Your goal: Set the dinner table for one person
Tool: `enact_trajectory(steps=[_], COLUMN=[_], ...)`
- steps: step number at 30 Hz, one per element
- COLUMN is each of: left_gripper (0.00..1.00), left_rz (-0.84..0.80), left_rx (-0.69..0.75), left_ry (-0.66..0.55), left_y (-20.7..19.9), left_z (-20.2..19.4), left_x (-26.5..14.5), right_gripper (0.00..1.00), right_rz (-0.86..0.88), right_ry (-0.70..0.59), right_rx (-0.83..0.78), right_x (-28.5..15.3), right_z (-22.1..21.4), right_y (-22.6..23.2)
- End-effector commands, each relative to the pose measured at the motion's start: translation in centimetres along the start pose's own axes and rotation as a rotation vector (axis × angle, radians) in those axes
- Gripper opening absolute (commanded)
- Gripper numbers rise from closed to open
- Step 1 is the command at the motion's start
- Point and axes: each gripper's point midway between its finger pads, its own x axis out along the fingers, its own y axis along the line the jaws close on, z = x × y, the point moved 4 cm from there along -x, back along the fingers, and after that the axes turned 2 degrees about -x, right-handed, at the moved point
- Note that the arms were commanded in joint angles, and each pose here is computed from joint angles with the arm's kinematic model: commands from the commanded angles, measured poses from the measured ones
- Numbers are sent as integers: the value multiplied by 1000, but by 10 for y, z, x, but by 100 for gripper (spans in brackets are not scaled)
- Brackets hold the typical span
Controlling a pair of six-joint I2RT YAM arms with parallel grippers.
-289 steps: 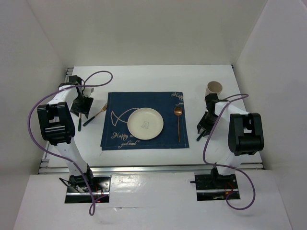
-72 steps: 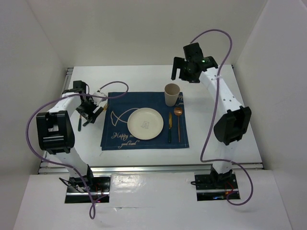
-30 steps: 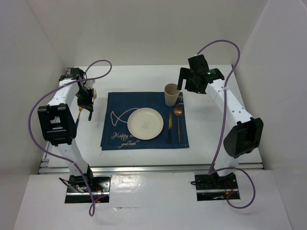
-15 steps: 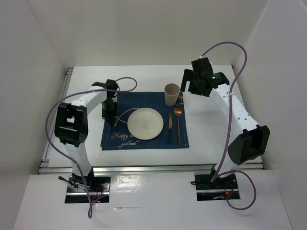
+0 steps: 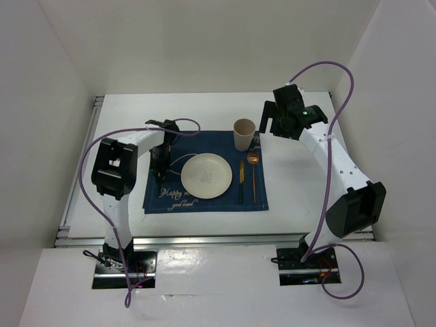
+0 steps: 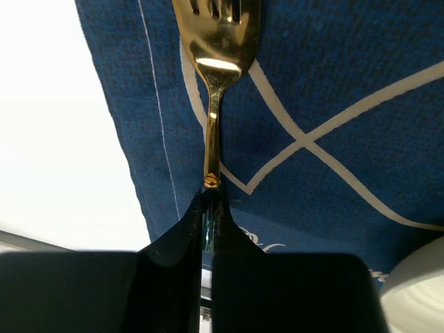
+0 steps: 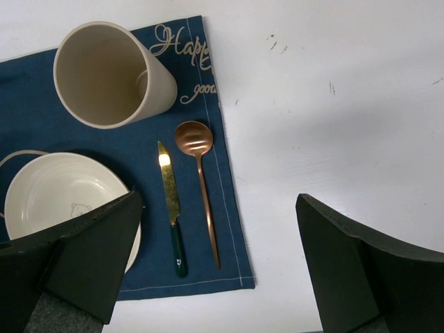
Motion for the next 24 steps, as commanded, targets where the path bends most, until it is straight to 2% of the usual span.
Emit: enact_trajectory(steps=[1, 4, 7, 8, 9, 10, 16, 23, 24], left_gripper=[0, 3, 21, 29, 40, 44, 51, 55, 57], left_rz=[85, 70, 47, 29, 15, 3, -15, -33, -40], left_rx=[-18, 7, 26, 35, 46, 44, 70, 129, 129], left_ry=[-12, 0, 12, 10, 17, 12, -16, -196, -279], left_y=[7, 6, 3, 1, 0, -1, 0, 15, 21], left_z=[1, -3, -4, -3, -3, -3, 1, 16, 21], left_x=[4, 10, 9, 7, 7, 4, -7, -59, -77], right_gripper=[100, 100, 100, 100, 100, 100, 100, 100, 100], right_rz=[-18, -22, -26, -18, -18, -22, -22, -15, -10], right_ry=[-44, -36, -26, -23, -23, -13, -13, -7, 8], right_rx=[-4, -6, -10, -10, -10, -13, -22, -23, -26], right_x=[-14, -11, -7, -7, -7, -4, -2, 3, 5], right_z=[4, 3, 2, 1, 1, 0, -2, -5, -10], right_y=[-5, -5, -4, -3, -3, -3, -3, -2, -1])
